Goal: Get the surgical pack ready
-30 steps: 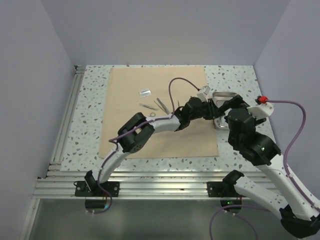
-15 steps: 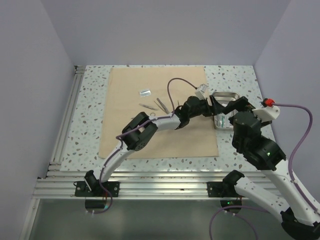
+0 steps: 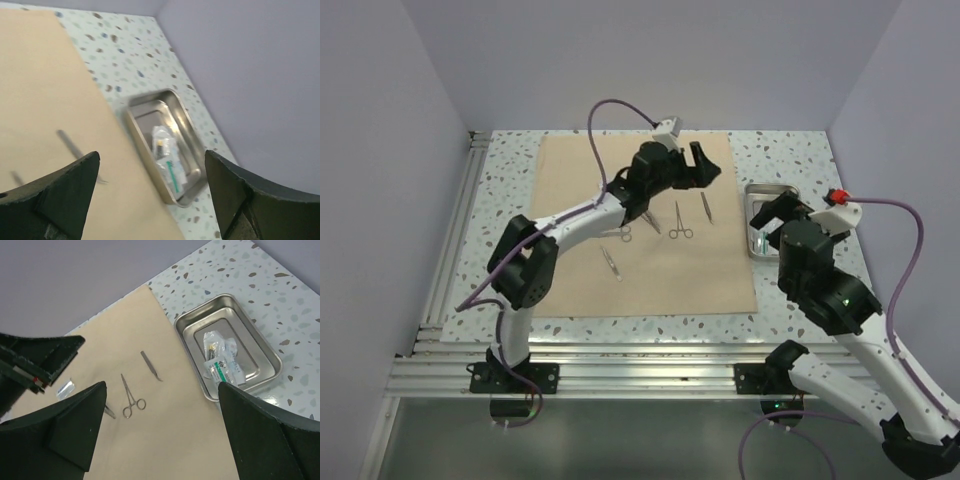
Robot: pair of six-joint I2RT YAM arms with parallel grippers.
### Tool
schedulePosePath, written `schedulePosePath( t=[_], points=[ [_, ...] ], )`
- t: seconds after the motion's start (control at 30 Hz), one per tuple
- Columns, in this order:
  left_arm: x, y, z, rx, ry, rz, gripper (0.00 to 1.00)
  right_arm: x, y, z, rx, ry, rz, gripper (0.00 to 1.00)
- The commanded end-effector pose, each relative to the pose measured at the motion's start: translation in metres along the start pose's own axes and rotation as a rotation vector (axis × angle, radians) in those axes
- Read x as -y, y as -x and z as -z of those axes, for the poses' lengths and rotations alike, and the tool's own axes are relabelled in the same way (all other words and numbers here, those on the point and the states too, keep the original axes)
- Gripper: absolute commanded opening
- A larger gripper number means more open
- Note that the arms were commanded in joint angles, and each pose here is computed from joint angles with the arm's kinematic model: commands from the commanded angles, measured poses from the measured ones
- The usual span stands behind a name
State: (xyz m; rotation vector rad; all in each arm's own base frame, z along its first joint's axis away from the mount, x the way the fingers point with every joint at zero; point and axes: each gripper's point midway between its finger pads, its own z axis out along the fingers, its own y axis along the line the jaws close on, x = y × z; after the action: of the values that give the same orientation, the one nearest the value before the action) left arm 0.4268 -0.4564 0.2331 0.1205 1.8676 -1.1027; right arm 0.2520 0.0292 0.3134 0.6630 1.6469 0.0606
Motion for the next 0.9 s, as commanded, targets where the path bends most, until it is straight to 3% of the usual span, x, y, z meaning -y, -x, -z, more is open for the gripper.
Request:
schedulePosePath(
  t=[0.0, 0.03, 0.13, 0.23, 0.3, 0.33, 0.37, 0.63, 0.87],
  points=[
    [-0.1, 0.021, 0.029, -0.053, 0.267, -0.143, 0.91, -0.034, -0.006, -0.001, -0.038, 0.162, 0.058, 0.97],
    [-0.118, 0.015, 0.039, -0.117, 0.326, -0.169, 0.91, -0.045, -0.012, 0.003, -0.07, 0.227, 0.076, 0.98],
    [-0.172, 0.037, 0.058, -0.149, 0.5, -0.269, 0.97, -0.055, -0.018, 0.003, -0.099, 0.278, 0.13, 0.99],
    [-0.221, 0.033, 0.078, -0.255, 0.633, -0.245, 1.0, -0.061, -0.025, 0.002, -0.128, 0.295, 0.161, 0.99],
    [-0.238, 0.042, 0.082, -0.26, 0.687, -0.232, 1.0, -0.062, -0.028, 0.002, -0.135, 0.3, 0.166, 0.98],
    [-0.254, 0.026, 0.085, -0.319, 0.73, -0.224, 1.0, -0.062, -0.029, 0.001, -0.136, 0.299, 0.167, 0.99],
    [-0.259, 0.037, 0.083, -0.3, 0.77, -0.239, 1.0, -0.063, -0.03, 0.001, -0.138, 0.303, 0.167, 0.98],
    [-0.322, 0.011, 0.088, -0.356, 0.994, -0.215, 1.0, -0.063, -0.039, 0.003, -0.167, 0.317, 0.171, 0.99],
    [-0.343, 0.016, 0.093, -0.265, 1.097, -0.151, 1.0, -0.063, -0.045, 0.001, -0.182, 0.316, 0.185, 0.99]
  ],
)
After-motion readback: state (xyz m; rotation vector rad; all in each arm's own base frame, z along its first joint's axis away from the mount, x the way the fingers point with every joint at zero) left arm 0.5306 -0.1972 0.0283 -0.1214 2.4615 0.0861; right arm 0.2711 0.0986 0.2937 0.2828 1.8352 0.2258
